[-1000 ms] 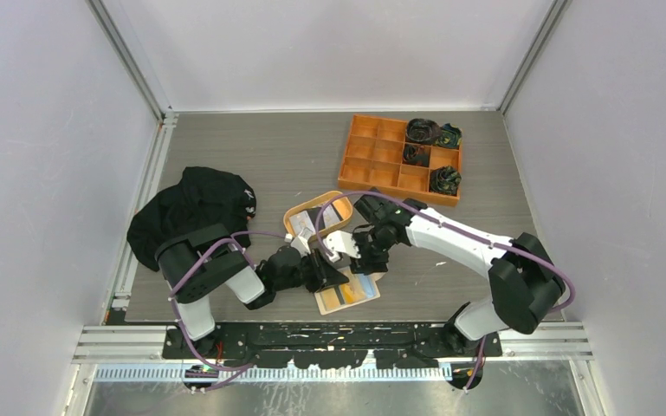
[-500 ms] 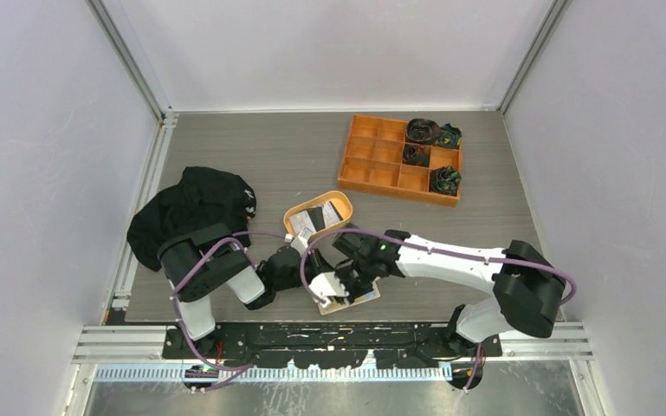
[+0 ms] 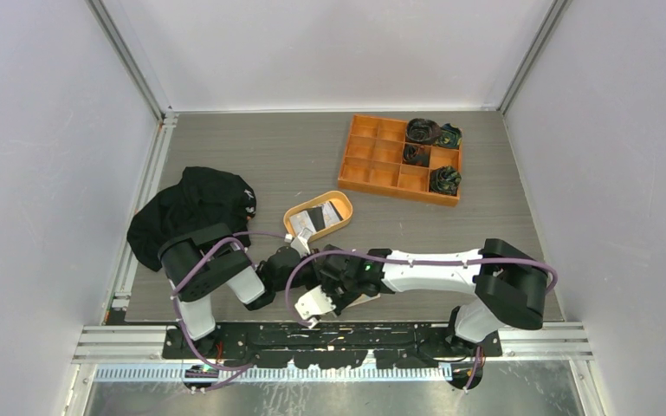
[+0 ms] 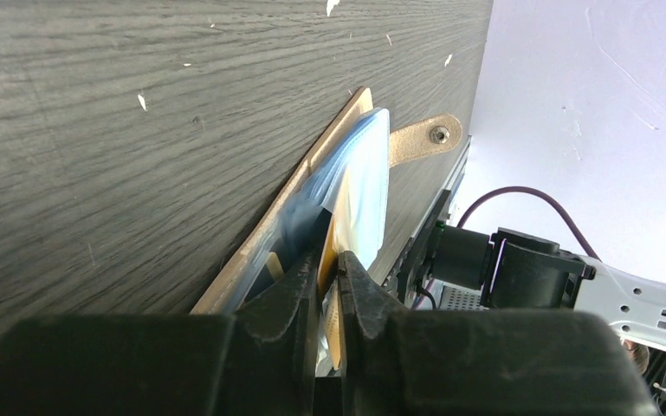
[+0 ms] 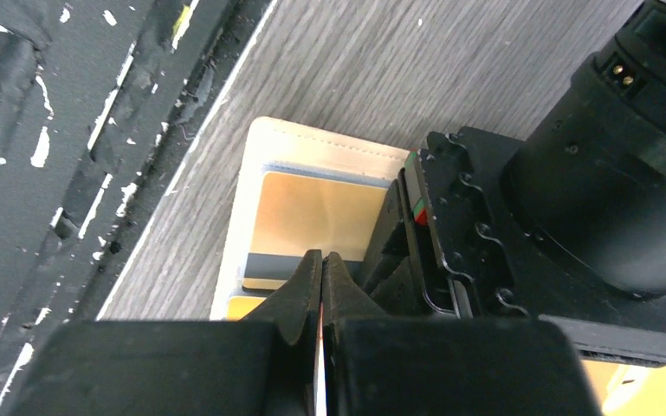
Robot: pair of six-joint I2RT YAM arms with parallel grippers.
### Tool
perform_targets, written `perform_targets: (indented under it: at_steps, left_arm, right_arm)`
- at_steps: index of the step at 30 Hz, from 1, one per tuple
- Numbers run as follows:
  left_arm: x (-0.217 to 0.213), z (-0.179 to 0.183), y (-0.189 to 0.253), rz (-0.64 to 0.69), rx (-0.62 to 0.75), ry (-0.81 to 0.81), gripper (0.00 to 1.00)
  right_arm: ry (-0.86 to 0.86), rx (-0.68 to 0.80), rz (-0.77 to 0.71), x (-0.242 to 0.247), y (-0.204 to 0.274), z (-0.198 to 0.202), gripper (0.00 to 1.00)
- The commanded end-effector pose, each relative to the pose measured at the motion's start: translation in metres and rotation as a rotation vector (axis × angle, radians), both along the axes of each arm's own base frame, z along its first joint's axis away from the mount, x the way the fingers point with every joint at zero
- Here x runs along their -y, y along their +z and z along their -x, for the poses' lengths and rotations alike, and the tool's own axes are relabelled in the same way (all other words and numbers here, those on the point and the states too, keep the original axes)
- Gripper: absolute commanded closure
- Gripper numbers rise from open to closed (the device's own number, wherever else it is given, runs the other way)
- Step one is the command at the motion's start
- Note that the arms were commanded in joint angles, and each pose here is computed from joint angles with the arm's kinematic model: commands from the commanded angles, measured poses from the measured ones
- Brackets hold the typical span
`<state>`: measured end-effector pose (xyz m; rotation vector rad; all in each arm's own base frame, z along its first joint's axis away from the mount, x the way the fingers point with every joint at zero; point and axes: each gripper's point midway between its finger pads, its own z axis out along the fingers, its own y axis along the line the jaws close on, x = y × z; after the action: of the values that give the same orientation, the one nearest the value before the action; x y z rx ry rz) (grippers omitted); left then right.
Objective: Put the credit cards into the card holder
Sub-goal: Insert the credit card into the card holder.
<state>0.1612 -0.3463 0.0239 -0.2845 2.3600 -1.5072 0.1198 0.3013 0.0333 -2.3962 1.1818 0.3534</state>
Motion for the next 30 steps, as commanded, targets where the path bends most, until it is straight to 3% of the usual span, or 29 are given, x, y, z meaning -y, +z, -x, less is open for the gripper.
perform_targets:
  at_steps: [1, 8, 20, 30]
  left_arm:
    - [-0.011, 0.008, -0.022, -0.072, -0.028, -0.009, 0.85]
    - [-0.012, 0.008, -0.022, -0.073, -0.029, -0.009, 0.83]
    - [-0.011, 0.007, -0.018, -0.063, -0.023, -0.011, 0.79]
    - [-0.013, 0.002, 0.003, -0.088, 0.035, -0.012, 0.75]
  right_arm:
    - [0.019, 0.079, 0.008, 0.002, 0.004, -0.010, 0.98]
    - [0.044, 0.125, 0.066, 0.022, 0.002, -0.017, 0.98]
    - [-0.025, 0.085, 0.039, 0.042, 0.016, -0.033, 0.98]
    - [-0.113, -0.131, -0.117, 0.041, 0.056, -0.024, 0.91]
